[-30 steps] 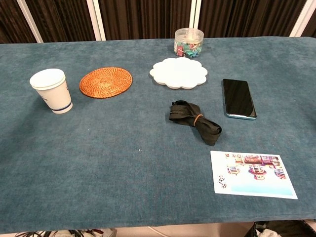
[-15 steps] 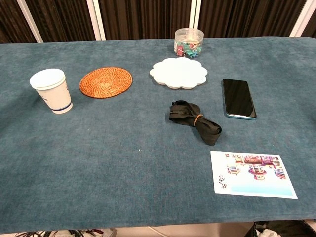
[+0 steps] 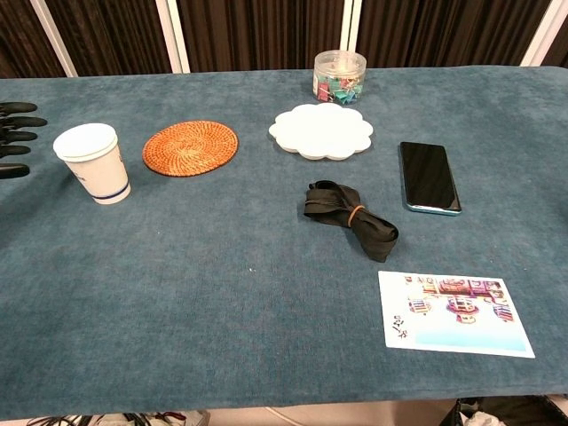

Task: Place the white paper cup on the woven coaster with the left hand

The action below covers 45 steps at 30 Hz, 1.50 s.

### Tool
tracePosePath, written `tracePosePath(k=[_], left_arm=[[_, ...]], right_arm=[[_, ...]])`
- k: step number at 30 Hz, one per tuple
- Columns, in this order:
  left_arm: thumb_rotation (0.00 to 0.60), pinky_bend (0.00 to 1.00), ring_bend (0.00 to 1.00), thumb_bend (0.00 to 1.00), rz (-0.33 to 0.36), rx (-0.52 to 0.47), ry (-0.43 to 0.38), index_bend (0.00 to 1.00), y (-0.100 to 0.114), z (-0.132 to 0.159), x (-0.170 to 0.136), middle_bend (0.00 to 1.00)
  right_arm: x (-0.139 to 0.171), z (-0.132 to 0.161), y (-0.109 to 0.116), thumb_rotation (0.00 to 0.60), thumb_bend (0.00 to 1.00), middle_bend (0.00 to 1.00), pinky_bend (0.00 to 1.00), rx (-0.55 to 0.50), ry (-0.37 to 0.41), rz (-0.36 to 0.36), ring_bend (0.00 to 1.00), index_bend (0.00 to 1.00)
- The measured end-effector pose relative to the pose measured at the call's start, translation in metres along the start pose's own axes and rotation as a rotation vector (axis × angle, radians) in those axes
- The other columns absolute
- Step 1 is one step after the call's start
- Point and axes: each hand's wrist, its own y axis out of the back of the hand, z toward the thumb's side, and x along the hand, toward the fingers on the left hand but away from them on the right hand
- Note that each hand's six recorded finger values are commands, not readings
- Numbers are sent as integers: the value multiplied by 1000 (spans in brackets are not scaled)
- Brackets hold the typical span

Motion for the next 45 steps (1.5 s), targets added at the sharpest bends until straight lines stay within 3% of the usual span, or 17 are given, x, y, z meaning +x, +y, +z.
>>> tracePosePath(k=[15,25,36,45], left_arm=[[600,0,0,166,-103,30,-13,1,-42,16,42,87],[600,13,0,288,-106,59,-6,89,-52,13,46,208],[600,47,9,377,-78,57,-34,285,-46,20,47,339],[600,47,10,372,-58,70,-124,268,-33,50,45,335]], right_arm=[[-1,0,0,600,110,15,184,-10,-3,2,107,63],[-1,0,0,600,110,15,184,-12,-5,6,107,63],[-1,0,0,600,109,15,184,-14,-7,6,108,62],[-1,-1,0,600,110,15,184,-15,-14,5,111,61]])
